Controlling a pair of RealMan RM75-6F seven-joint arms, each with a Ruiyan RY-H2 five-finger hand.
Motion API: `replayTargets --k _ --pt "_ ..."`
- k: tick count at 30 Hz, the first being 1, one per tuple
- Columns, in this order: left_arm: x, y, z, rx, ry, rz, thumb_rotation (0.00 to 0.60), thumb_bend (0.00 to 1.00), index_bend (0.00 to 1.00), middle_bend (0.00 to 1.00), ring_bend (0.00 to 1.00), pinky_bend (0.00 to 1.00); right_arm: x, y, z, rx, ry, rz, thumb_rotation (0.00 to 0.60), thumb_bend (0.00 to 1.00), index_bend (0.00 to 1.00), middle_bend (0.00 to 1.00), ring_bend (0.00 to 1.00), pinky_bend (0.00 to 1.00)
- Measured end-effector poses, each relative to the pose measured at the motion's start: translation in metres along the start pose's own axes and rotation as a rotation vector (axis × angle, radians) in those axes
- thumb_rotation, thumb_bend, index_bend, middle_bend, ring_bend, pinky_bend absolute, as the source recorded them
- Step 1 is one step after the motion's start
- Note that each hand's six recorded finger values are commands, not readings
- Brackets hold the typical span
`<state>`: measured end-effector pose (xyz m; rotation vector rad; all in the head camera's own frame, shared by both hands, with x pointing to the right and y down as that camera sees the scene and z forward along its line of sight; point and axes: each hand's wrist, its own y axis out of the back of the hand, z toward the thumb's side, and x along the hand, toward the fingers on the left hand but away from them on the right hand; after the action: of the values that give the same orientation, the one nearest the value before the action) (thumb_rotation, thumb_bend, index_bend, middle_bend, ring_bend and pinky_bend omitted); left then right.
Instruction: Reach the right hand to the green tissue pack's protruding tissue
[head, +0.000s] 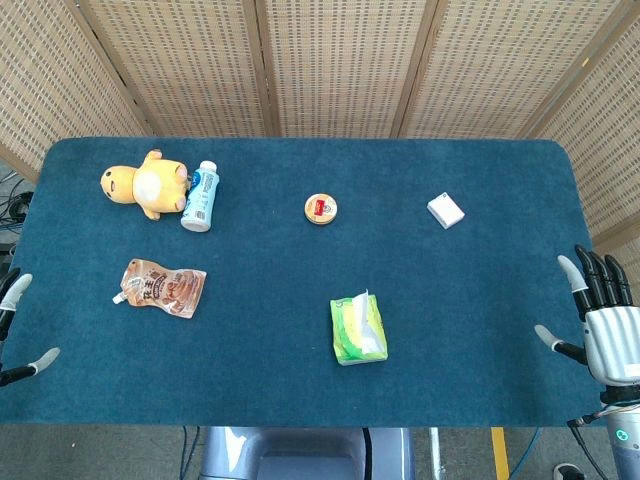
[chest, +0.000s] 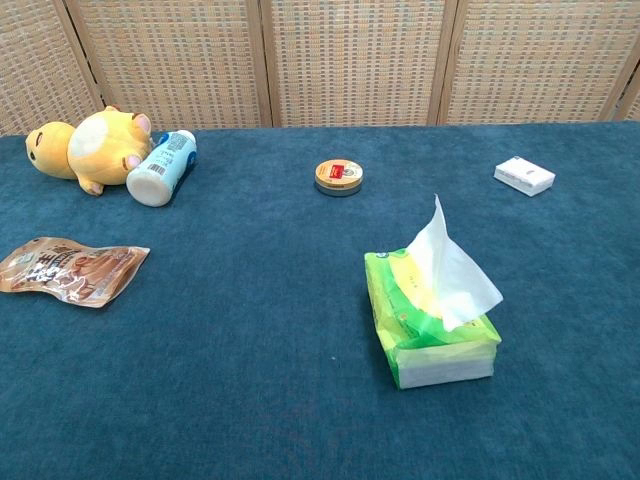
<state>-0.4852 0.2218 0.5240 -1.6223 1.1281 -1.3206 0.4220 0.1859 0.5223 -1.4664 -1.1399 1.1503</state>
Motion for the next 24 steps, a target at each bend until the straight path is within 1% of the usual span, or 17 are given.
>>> replayTargets --k 8,11,13,14,16,17,18,20,21,24 --pt "0.001 -0.001 -0.002 0.000 0.006 -0.005 0.600 0.00 0.00 0.00 0.00 0.00 0.000 -0.005 0.002 0.004 0.010 0.022 0.600 0.00 0.04 0.00 0.00 0.00" --pt "0.003 -0.004 -0.002 0.003 0.006 -0.013 0.600 0.00 0.00 0.00 0.00 0.00 -0.002 -0.006 0.008 0.005 0.040 0.031 0.600 0.00 0.08 0.00 0.00 0.00" --pt "0.005 -0.006 -0.002 0.009 0.007 -0.019 0.600 0.00 0.00 0.00 0.00 0.00 -0.005 -0.008 0.017 0.005 0.087 0.033 0.600 0.00 0.11 0.02 0.00 0.01" --pt "0.006 -0.007 -0.002 0.013 0.007 -0.022 0.600 0.00 0.00 0.00 0.00 0.00 -0.006 -0.008 0.022 0.006 0.115 0.034 0.600 0.00 0.13 0.05 0.00 0.04" --pt "0.008 -0.009 -0.001 0.016 0.010 -0.030 0.600 0.00 0.00 0.00 0.00 0.00 -0.012 -0.011 0.036 0.012 0.197 0.036 0.600 0.00 0.15 0.09 0.00 0.12" --pt "0.008 -0.009 -0.002 0.018 0.012 -0.030 0.600 0.00 0.00 0.00 0.00 0.00 -0.016 -0.013 0.043 0.016 0.241 0.037 0.600 0.00 0.15 0.10 0.00 0.14" --pt "0.009 -0.009 -0.002 0.019 0.015 -0.029 0.600 0.00 0.00 0.00 0.00 0.00 -0.020 -0.016 0.053 0.021 0.306 0.039 0.600 0.00 0.16 0.11 0.00 0.17" --pt "0.011 -0.009 -0.003 0.019 0.022 -0.028 0.600 0.00 0.00 0.00 0.00 0.00 -0.028 -0.021 0.069 0.032 0.414 0.045 0.600 0.00 0.17 0.12 0.00 0.19" --pt "0.012 -0.009 -0.003 0.017 0.025 -0.028 0.600 0.00 0.00 0.00 0.00 0.00 -0.032 -0.026 0.081 0.041 0.489 0.054 0.600 0.00 0.18 0.12 0.01 0.19" --pt "0.015 -0.010 -0.006 0.018 0.039 -0.031 0.600 0.00 0.00 0.00 0.00 0.00 -0.045 -0.040 0.108 0.063 0.637 0.090 0.600 0.00 0.18 0.13 0.01 0.19"
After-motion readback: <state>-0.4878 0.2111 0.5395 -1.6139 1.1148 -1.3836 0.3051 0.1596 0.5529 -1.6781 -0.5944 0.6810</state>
